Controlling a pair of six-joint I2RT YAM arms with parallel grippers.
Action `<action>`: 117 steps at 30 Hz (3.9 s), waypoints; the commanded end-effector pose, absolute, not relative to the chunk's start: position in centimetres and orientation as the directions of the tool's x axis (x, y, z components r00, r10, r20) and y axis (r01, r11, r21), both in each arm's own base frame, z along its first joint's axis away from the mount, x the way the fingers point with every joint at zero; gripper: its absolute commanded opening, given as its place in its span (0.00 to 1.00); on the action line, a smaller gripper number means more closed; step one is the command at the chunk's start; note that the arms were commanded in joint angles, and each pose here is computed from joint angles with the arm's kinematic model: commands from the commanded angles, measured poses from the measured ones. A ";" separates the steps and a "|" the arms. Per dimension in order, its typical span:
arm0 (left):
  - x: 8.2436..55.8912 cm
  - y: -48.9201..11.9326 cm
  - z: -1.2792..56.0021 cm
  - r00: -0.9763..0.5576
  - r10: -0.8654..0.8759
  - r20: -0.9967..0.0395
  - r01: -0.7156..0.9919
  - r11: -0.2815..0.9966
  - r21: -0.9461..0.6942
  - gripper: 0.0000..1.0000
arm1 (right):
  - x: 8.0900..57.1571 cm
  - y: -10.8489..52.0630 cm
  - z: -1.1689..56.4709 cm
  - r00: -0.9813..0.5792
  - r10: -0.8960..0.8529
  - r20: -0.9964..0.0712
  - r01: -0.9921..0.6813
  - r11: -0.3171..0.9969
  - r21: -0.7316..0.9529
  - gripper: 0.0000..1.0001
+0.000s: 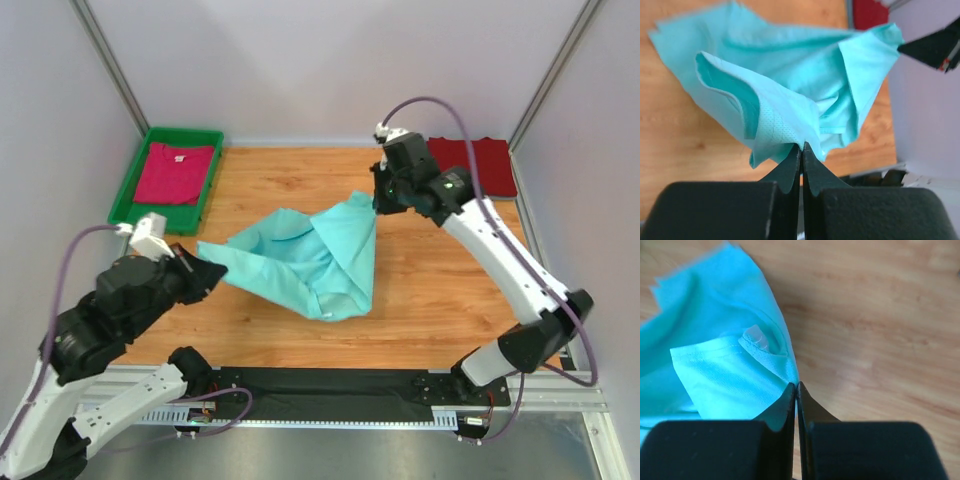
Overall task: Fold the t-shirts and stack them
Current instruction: Flatten the tshirt out
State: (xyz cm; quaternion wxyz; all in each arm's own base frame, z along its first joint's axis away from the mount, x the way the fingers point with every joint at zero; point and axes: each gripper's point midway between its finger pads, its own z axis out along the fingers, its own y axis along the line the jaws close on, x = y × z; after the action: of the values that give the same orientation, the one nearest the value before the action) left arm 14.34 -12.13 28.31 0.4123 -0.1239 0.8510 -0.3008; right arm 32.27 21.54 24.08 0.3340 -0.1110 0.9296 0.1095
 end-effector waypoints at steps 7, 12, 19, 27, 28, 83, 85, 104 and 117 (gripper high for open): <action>13.7 -3.2 45.7 -0.134 -0.467 -0.874 0.179 0.856 -0.484 0.00 | 28.4 19.0 38.2 -0.562 0.029 -0.826 -0.316 0.916 0.247 0.00; 10.7 0.2 50.7 0.012 -0.516 -0.856 0.235 0.834 -0.500 0.00 | 25.1 20.0 42.9 -0.483 0.143 -0.864 -0.441 0.812 0.381 0.00; 9.0 3.9 52.8 0.120 -0.525 -0.843 0.192 0.845 -0.499 0.00 | 28.7 24.8 42.0 -0.512 0.206 -0.834 -0.491 0.726 0.481 0.00; 7.6 5.8 58.0 0.225 -0.520 -0.824 0.235 0.850 -0.472 0.00 | 34.1 32.0 50.1 -0.543 0.310 -0.780 -0.617 0.482 0.622 0.00; 7.2 5.9 58.3 0.227 -0.531 -0.816 0.247 0.842 -0.479 0.00 | 34.4 32.5 50.1 -0.555 0.309 -0.773 -0.617 0.471 0.631 0.00; 26.2 -22.3 6.6 -0.925 -0.004 -0.379 0.115 0.950 -0.290 0.38 | 37.1 12.9 5.2 -0.888 0.310 -0.339 0.271 0.949 0.160 0.21; 26.1 -21.7 5.6 -0.940 -0.013 -0.342 0.089 0.955 -0.283 0.33 | 38.0 13.3 5.2 -0.886 0.306 -0.348 0.266 0.951 0.160 0.18; 18.9 -13.4 1.8 -0.989 -0.129 -0.073 -0.117 0.981 -0.154 0.15 | 48.9 23.0 1.6 -0.902 0.163 -0.399 0.102 0.980 0.169 0.22; 23.5 -15.1 13.6 -0.904 -0.148 -0.400 -0.014 0.948 -0.317 0.45 | 45.5 19.4 16.6 -0.847 0.078 -0.525 -0.005 0.988 0.153 0.53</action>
State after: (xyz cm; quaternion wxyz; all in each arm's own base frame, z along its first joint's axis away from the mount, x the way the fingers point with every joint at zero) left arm 21.90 -13.98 11.43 0.1785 -0.0504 0.9745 -0.1259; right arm 47.98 22.35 7.68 0.2192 0.0267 0.9729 0.0688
